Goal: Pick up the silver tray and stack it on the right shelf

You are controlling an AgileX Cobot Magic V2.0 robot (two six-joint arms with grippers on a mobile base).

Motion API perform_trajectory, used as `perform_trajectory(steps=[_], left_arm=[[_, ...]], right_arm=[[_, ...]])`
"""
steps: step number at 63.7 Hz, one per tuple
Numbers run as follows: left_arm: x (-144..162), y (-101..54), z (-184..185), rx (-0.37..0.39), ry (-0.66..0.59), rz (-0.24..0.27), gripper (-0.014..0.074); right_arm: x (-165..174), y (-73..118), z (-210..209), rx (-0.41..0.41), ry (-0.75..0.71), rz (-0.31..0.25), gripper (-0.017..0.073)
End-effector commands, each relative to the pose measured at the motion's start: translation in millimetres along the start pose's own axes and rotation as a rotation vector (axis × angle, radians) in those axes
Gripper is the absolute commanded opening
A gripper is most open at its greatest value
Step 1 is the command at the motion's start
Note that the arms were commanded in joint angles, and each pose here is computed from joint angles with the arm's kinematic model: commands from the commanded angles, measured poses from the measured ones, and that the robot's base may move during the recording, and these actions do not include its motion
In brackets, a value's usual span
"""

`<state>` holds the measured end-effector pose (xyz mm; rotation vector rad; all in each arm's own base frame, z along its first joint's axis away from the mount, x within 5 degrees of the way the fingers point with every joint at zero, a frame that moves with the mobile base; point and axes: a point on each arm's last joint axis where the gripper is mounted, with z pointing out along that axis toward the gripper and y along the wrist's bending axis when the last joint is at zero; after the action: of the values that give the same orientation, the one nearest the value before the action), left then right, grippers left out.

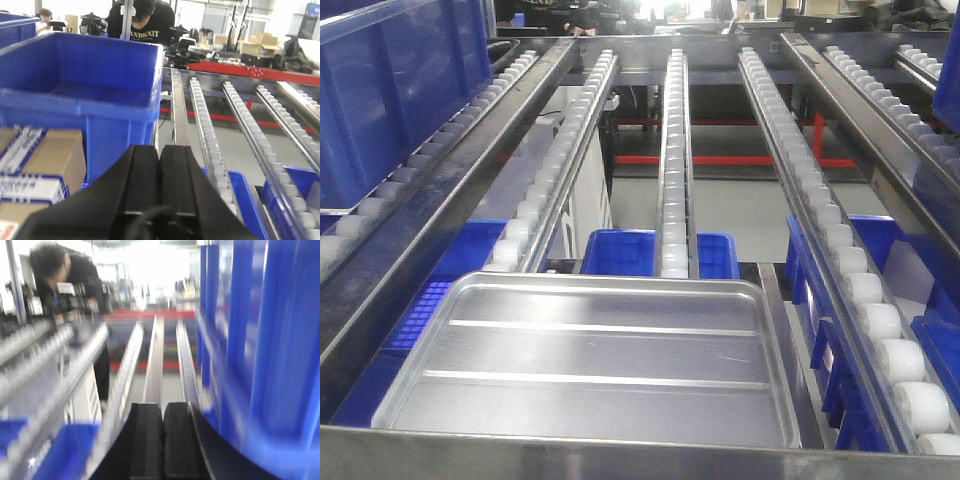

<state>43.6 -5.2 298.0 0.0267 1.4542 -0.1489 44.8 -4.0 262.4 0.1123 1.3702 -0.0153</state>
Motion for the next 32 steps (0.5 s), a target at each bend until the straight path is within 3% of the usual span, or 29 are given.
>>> perform_trajectory(steps=[1,7,15,23,28,32], left_arm=[[-38.1,-3.2,7.4,0.007,0.01,0.004,-0.0094],[-55.0,-5.0,23.1,0.004,0.147,0.0,-0.0093],[-63.7,-9.6,45.7,0.036,0.258,-0.044,-0.009],[-60.3,-20.0,65.8,0.145,0.361,0.009,-0.0083],[-55.1,-28.4,75.4,0.221,0.422,0.009,0.0002],[-49.3,-36.4,83.0,0.278,0.479,-0.026,0.0146]], right_arm=[[-37.8,3.2,5.1,-0.018,-0.075,0.004,0.0057],[-53.2,6.8,16.0,-0.058,-0.024,0.013,0.0057],[-61.3,13.4,29.0,-0.138,0.06,0.025,0.0062],[-63.2,24.7,40.7,-0.257,0.154,0.035,0.0175],[-63.4,35.1,48.5,-0.35,0.203,0.039,0.0309],[-61.5,46.0,55.6,-0.429,0.248,0.042,0.0399]])
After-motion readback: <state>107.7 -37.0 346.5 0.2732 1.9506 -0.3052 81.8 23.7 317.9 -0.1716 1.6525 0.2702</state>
